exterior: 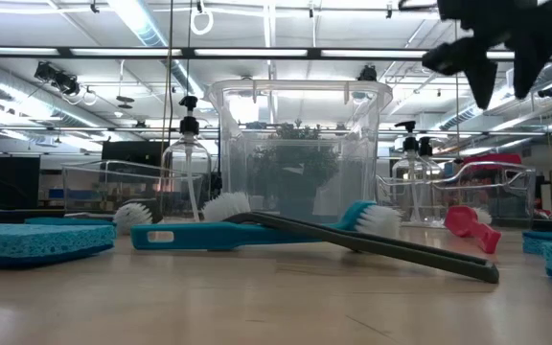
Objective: Pick & Place Kitchen Sink Supplies
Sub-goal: Put the orange dish brush into the transparent container
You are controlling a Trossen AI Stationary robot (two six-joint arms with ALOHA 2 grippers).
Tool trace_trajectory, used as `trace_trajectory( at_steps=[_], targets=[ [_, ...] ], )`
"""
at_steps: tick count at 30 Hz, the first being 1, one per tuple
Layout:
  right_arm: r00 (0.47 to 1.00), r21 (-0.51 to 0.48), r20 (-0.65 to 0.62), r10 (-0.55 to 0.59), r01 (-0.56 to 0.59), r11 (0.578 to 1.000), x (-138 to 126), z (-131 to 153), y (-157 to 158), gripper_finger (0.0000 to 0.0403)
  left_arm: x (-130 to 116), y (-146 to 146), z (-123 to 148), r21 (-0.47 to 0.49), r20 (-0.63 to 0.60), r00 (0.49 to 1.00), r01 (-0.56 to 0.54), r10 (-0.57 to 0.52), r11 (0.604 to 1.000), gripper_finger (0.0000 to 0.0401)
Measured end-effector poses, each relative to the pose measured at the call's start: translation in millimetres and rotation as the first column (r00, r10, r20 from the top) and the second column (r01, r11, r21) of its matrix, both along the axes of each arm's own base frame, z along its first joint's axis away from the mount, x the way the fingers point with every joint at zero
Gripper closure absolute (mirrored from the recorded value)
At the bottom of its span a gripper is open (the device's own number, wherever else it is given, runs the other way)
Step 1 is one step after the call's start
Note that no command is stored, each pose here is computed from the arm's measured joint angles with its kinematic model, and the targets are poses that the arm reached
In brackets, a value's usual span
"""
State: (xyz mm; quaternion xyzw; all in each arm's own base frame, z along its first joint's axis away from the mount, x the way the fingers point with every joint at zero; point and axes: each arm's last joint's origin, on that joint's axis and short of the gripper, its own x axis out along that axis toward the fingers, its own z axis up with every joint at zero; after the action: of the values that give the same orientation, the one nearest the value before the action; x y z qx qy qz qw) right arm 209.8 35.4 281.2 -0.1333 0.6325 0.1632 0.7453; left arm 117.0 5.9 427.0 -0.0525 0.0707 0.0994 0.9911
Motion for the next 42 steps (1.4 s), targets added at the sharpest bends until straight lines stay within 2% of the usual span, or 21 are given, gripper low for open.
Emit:
trace_trajectory(
  at_steps=[11, 20, 31, 42],
  targets=[
    [0.991, -0.063, 0.095, 0.091, -0.085, 0.994, 7, -47, 0, 0.0183, 0, 0, 0, 0.001, 0.000, 1.000, 0.000, 0.000, 1.000, 0.0385],
    [0.982, -0.147, 0.081, 0.168, -0.155, 0.977, -2, -91, -4, 0.0168, 0, 0, 0, 0.001, -0.004, 1.000, 0.000, 0.000, 1.000, 0.0385],
    [0.943, -0.185, 0.186, 0.275, -0.242, 0.953, -2, -116, -4, 0.0168, 0, 0, 0, 0.000, -0.004, 1.000, 0.000, 0.000, 1.000, 0.0385],
    [0.924, -0.261, 0.167, 0.344, -0.295, 0.919, -12, -137, -8, 0.0168, 0, 0, 0, 0.002, -0.004, 1.000, -0.001, 0.001, 1.000, 0.0385]
  ],
)
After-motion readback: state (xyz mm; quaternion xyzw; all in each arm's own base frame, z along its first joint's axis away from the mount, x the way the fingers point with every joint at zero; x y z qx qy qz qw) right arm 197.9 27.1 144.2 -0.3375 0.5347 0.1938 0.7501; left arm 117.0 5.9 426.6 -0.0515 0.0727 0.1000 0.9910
